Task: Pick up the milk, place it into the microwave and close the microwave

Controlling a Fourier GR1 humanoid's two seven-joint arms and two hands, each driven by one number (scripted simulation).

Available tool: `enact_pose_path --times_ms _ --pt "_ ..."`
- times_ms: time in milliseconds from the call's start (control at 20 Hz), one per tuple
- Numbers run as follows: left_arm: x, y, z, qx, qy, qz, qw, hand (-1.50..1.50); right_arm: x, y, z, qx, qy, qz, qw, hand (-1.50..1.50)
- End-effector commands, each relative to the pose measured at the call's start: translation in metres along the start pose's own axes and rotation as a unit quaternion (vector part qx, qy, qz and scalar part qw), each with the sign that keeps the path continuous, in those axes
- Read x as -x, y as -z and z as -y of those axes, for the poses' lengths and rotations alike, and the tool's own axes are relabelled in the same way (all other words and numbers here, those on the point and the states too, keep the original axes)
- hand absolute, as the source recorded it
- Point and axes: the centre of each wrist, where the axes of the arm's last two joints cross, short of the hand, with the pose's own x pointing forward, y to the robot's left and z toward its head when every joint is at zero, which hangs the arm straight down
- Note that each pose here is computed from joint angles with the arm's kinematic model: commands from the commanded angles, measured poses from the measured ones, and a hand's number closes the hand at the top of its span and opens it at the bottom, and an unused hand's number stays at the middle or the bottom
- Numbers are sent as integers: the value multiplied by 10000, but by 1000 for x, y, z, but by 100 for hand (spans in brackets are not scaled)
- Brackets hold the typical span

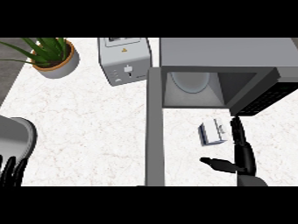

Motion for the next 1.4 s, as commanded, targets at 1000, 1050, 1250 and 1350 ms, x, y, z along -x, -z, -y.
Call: enact_pose_path --times_ms 1000,1050,1250,1350 --pt "4 -10 4 73 -98 48 9999 -150 -6 45 -42 176 -700 392 9966 150" --pt "-1 -5 15 134 -88 -13 9999 -150 -5 46 -24 229 -526 431 9974 150" --pt "15 -4 -7 74 -78 -65 9999 -150 -6 49 -27 563 -782 534 9939 150" --pt "7 -9 5 37 -29 -88 10000 -150 -7 48 -40 578 -592 593 9948 150"
